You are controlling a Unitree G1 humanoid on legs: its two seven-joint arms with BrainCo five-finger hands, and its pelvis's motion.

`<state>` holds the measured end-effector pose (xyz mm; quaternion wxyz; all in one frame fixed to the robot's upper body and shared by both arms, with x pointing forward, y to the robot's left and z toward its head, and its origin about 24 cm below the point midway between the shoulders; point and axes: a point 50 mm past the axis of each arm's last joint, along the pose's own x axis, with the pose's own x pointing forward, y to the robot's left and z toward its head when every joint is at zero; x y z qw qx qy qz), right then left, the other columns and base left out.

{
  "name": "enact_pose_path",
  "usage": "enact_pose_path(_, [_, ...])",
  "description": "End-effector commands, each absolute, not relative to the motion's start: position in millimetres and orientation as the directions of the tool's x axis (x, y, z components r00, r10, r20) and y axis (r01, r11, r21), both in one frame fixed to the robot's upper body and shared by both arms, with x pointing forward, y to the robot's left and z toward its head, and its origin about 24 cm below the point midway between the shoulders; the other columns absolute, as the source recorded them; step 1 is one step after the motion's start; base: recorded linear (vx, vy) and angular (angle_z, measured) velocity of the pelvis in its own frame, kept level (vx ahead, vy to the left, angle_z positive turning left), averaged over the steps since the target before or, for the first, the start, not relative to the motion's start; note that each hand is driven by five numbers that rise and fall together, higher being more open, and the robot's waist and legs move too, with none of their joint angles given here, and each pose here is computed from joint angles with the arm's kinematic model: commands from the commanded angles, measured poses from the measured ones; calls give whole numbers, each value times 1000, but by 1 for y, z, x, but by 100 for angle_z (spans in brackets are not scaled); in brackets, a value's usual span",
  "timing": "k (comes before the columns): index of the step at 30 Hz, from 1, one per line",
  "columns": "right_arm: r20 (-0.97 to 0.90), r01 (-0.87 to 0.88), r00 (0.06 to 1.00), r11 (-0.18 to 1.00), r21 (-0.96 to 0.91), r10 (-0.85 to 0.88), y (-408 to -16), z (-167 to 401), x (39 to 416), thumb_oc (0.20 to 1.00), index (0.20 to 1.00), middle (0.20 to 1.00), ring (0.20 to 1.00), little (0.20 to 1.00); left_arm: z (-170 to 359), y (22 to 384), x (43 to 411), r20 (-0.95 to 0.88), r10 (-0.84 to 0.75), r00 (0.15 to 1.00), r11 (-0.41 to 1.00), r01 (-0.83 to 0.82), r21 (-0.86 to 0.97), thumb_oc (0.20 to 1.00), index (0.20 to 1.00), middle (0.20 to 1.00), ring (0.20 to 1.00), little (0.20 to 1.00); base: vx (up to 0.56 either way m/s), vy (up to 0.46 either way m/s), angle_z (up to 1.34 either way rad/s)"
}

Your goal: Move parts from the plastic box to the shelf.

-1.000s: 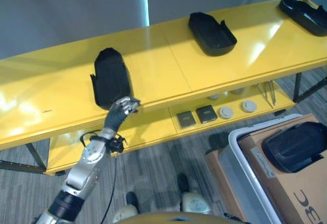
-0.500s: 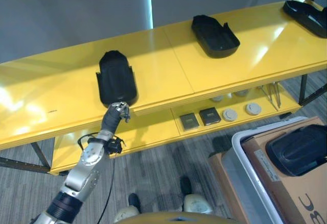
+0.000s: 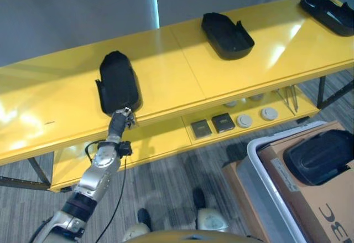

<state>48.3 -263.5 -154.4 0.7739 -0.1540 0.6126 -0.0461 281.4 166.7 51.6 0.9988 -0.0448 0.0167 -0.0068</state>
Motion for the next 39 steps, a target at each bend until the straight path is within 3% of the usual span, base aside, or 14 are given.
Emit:
enact_pose_path(1, [-935, -158, 252, 943, -293, -248, -263, -154, 55, 1000, 1000, 1000, 1000, 1000, 76, 163, 298, 88, -6, 996, 999, 10, -43, 200, 200, 200, 200, 200, 0, 0, 0])
enact_pose_path(12, [-936, -197, 258, 935, -294, -240, -265, -152, 58, 1000, 1000, 1000, 1000, 1000, 84, 172, 320, 124, 102, 987, 995, -103, 4, 200, 200, 200, 200, 200, -1, -1, -3])
enact_pose_path(21, [-937, -231, 258, 926, -298, -237, -272, -150, 61, 1000, 1000, 1000, 1000, 1000, 115, 217, 343, 199, 258, 946, 961, -272, 48, 200, 200, 200, 200, 200, 2, 1, -6])
enact_pose_path(34, [-936, -247, 261, 921, -301, -236, -273, -150, 62, 1000, 1000, 1000, 1000, 1000, 104, 228, 341, 140, 278, 950, 956, -289, 60, 200, 200, 200, 200, 200, 4, 7, -1])
enact_pose_path(39, [-938, -230, 262, 929, -290, -228, -265, -153, 61, 1000, 1000, 1000, 1000, 1000, 110, 204, 334, 210, 154, 965, 986, -164, 33, 200, 200, 200, 200, 200, -7, -16, 1])
